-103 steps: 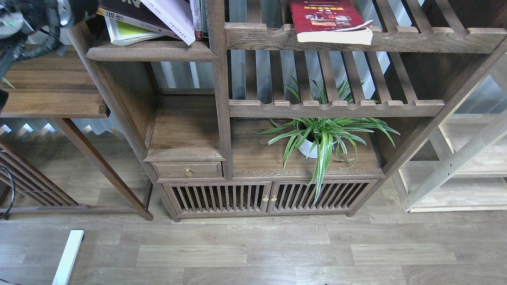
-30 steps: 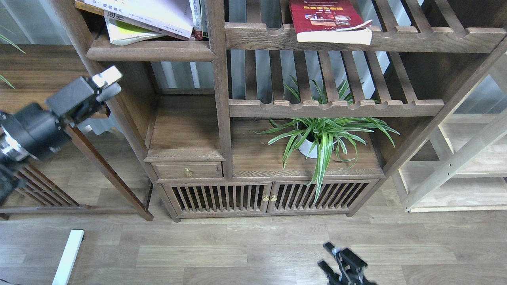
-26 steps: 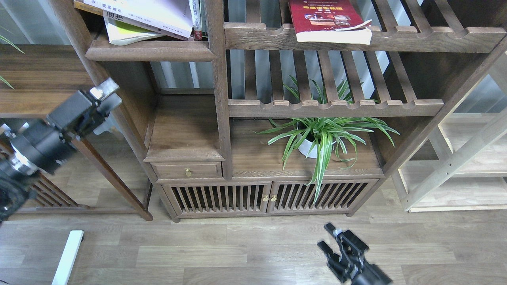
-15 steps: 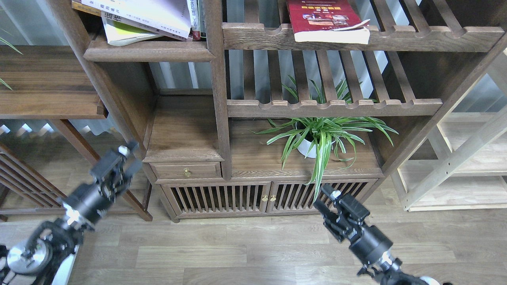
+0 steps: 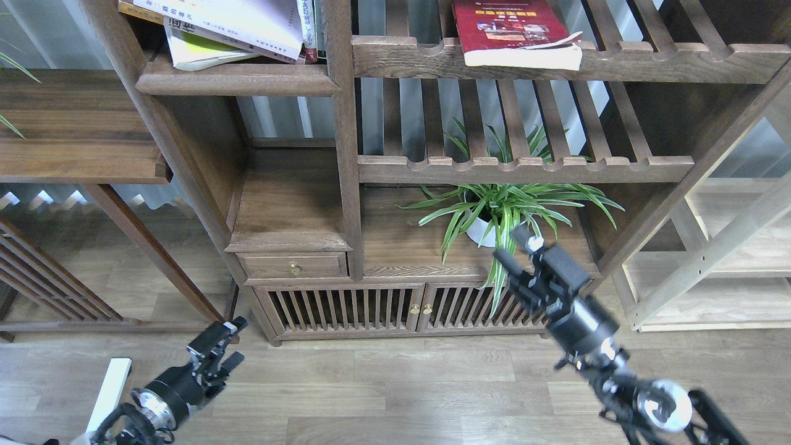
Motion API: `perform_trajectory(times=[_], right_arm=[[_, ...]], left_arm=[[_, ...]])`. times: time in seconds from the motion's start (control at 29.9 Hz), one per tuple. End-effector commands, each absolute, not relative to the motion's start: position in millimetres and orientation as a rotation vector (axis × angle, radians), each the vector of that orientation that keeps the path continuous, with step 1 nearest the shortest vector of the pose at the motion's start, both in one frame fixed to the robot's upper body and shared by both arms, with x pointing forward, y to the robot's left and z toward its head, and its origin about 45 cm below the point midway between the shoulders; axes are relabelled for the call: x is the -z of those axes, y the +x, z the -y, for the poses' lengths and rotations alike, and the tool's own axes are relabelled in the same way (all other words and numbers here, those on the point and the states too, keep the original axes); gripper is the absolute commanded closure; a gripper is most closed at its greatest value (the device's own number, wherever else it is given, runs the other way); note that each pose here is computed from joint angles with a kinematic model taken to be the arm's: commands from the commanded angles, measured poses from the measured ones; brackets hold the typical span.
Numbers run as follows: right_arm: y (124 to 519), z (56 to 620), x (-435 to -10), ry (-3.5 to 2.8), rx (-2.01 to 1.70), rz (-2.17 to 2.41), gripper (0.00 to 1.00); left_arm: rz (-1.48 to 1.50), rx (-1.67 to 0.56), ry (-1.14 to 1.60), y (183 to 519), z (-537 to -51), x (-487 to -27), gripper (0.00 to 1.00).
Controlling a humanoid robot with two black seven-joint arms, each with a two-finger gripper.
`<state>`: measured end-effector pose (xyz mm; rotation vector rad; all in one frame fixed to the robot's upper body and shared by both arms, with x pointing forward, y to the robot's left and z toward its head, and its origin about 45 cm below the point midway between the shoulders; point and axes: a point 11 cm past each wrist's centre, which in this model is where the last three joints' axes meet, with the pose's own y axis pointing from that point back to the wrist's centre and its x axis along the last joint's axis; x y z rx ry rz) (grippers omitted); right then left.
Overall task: Organize books on shelf
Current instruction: 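Lower the left gripper and raise the right gripper toward the red book, then reach the right gripper up to the red book on the middle shelf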
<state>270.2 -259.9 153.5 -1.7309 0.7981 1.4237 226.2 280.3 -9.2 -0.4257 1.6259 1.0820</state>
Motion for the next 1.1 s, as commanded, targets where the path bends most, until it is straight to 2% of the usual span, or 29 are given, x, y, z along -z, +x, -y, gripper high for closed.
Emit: perform_trajectory(times=[0.0, 0.3, 0.74, 1.07], right_arm=[[311.0, 262.1, -185.8, -1.742, -1.390, -0.796, 0.17], [361.8, 267.5, -235.1, -1.700, -1.387, -0.820, 0.16], [373.4, 284.7, -265.4, -1.771, -1.277, -0.820, 0.11], [400.1, 258.1, -309.4, -1.831, -1.282, -0.759, 0.11]], left_arm=[[-1.638, -1.072, -0.427, 224.1, -273.6, 11.2, 0.01], [-1.633, -1.087, -0.426, 224.1, -280.0, 11.3, 0.01], [-1.634, -1.091, -0.413, 223.5, -279.9, 13.2, 0.01], [-1.635, -1.096, -0.398, 228.8, -279.1, 15.3, 0.01]])
